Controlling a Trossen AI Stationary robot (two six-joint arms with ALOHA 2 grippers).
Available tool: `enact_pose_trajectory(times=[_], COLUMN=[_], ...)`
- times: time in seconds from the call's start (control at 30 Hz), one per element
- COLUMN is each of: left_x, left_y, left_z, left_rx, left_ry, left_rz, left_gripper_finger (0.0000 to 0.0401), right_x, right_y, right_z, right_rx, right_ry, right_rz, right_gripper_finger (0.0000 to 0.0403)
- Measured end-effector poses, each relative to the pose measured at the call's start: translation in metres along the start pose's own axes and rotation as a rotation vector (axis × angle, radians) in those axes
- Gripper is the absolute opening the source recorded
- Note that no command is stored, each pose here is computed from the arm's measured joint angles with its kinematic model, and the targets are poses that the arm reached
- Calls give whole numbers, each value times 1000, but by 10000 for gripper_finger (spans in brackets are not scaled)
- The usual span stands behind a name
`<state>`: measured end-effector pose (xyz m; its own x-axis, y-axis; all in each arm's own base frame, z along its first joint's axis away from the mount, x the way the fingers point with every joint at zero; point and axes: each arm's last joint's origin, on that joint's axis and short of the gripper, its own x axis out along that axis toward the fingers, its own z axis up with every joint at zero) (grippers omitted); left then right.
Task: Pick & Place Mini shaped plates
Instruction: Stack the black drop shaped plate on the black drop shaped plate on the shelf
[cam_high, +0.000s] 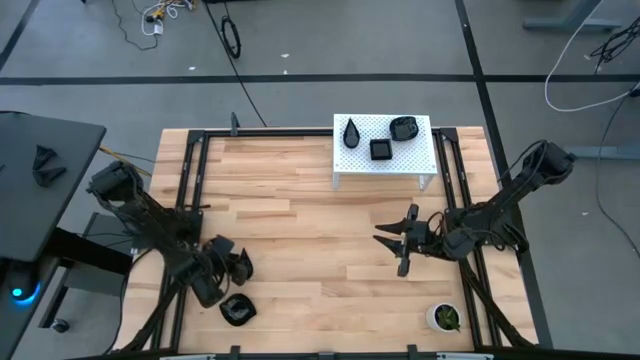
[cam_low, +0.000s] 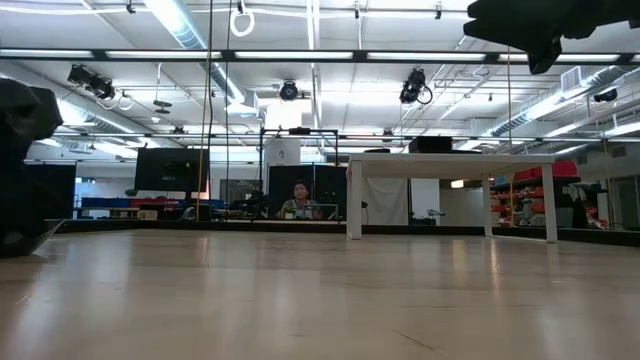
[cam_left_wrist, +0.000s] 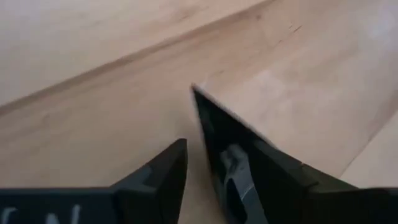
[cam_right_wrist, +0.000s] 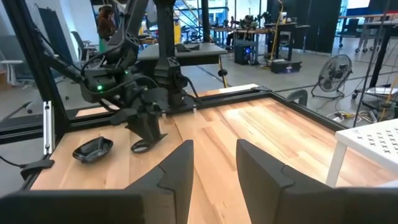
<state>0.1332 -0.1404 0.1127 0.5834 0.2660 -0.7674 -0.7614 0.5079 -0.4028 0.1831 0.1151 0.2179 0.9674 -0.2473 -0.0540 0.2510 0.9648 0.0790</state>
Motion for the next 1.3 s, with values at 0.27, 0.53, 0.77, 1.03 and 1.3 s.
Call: enact_pose_trajectory(times=[0.27, 0.53, 0.77, 1.03, 1.3], left_x=[-1, -4, -3, -2, -2], left_y=[-17, -31, -34, -32, -32], left_z=[5, 9, 12, 14, 14], left_rx=[81, 195, 324, 351, 350], left_ry=[-42, -32, 30, 29, 26], left_rz=[-45, -56, -30, 2, -1], left_gripper_finger=[83, 8, 47, 148, 130], right_x=[0, 0, 0, 0, 0], right_y=[0, 0, 0, 0, -1], right_z=[-1, -2, -3, -3, -4], right_rx=[9, 7, 10, 4, 16], right_ry=[6, 14, 18, 23, 29], right_rz=[-1, -2, -3, -4, -6], right_gripper_finger=[123, 123, 123, 123, 123])
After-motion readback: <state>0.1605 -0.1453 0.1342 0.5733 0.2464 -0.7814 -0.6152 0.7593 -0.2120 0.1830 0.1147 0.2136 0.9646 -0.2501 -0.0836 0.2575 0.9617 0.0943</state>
